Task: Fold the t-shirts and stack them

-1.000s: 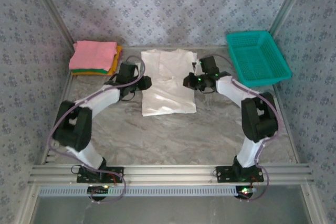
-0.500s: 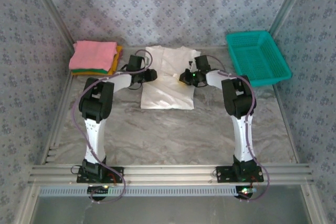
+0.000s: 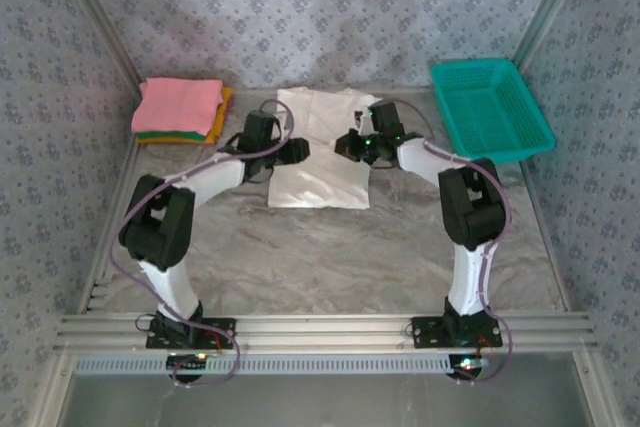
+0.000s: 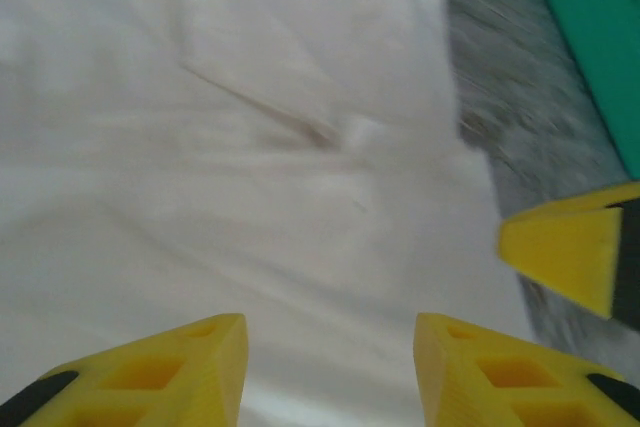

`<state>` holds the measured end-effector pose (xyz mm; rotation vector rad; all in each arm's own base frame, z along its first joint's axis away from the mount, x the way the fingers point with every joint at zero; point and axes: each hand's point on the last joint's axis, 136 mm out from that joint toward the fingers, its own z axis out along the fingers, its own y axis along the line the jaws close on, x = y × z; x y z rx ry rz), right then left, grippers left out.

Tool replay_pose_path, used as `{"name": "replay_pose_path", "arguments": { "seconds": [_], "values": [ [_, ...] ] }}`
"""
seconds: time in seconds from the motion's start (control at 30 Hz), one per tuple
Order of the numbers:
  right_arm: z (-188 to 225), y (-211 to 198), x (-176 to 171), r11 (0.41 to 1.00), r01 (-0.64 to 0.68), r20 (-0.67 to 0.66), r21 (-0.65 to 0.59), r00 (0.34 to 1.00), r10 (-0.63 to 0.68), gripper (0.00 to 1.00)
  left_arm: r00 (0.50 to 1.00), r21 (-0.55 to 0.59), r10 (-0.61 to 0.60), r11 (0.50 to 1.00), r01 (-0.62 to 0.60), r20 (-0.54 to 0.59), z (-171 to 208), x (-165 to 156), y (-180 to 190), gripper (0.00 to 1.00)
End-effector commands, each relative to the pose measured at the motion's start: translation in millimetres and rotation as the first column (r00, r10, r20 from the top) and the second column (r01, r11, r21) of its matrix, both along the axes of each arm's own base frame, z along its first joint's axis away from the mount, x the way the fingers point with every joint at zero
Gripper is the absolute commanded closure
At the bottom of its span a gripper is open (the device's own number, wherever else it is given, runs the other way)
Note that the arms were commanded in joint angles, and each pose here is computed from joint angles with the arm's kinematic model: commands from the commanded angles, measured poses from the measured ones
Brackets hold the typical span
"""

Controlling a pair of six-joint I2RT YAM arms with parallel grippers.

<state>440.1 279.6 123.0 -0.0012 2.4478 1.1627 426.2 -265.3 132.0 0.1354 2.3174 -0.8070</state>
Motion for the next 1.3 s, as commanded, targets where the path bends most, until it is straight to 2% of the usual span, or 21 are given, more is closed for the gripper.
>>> {"name": "replay_pose_path", "arguments": {
  "seconds": [0.0,0.1,0.2,0.4,0.63,0.73,0.83,0.87,0.97,1.03,1.1,1.13,1.27],
  "values": [
    [-12,26,-41,0.994,-0.091,-0.062,0.067,0.994,0.095,1.00,0.998,-0.061,-0.057,0.997,0.054,-0.041,-24,-27,-19,0.54],
    [-57,23,-61,0.996,-0.085,-0.155,0.034,0.984,0.089,1.00,0.985,-0.060,-0.093,0.995,0.085,-0.146,-68,-45,-29,0.59],
    [-88,9,-65,0.999,-0.035,-0.190,-0.001,0.981,0.034,1.00,0.973,-0.039,-0.071,0.997,0.064,-0.218,-107,-59,-25,0.60],
    [-124,-21,-81,0.997,0.005,-0.252,-0.078,0.968,-0.025,1.00,0.957,-0.004,-0.022,1.000,0.022,-0.290,-139,-87,-5,0.60],
    [-116,-30,-127,0.994,-0.013,-0.281,-0.106,0.960,-0.017,1.00,0.933,0.004,-0.005,1.000,0.007,-0.359,-139,-139,11,0.59],
    [-98,-31,-137,0.994,-0.018,-0.266,-0.109,0.964,-0.012,1.00,0.931,0.010,-0.019,1.000,0.024,-0.363,-122,-151,12,0.57],
    [-71,-32,-136,0.995,-0.004,-0.222,-0.101,0.975,-0.019,1.00,0.949,0.027,0.002,1.000,0.007,-0.315,-93,-148,20,0.55],
    [-60,-33,-135,0.994,0.001,-0.202,-0.109,0.979,-0.023,0.96,0.958,0.035,0.018,0.999,-0.009,-0.287,-81,-144,24,0.53],
    [-41,-50,-136,0.987,0.039,-0.197,-0.158,0.978,-0.070,0.70,0.957,0.035,0.095,0.995,-0.089,-0.272,-55,-141,44,0.48],
    [-41,-66,-142,0.983,0.073,-0.215,-0.166,0.971,-0.108,0.60,0.939,0.047,0.150,0.989,-0.143,-0.308,-52,-150,62,0.39],
    [-51,-84,-152,0.982,0.106,-0.253,-0.158,0.957,-0.144,0.47,0.923,0.052,0.178,0.984,-0.171,-0.342,-57,-167,77,0.35],
    [-56,-91,-156,0.981,0.112,-0.269,-0.157,0.951,-0.151,0.43,0.915,0.053,0.191,0.981,-0.185,-0.355,-62,-173,83,0.33],
    [-75,-100,-171,0.985,0.096,-0.329,-0.143,0.934,-0.139,0.42,0.880,-0.012,0.207,0.972,-0.235,-0.427,-81,-191,97,0.32]
  ]
}}
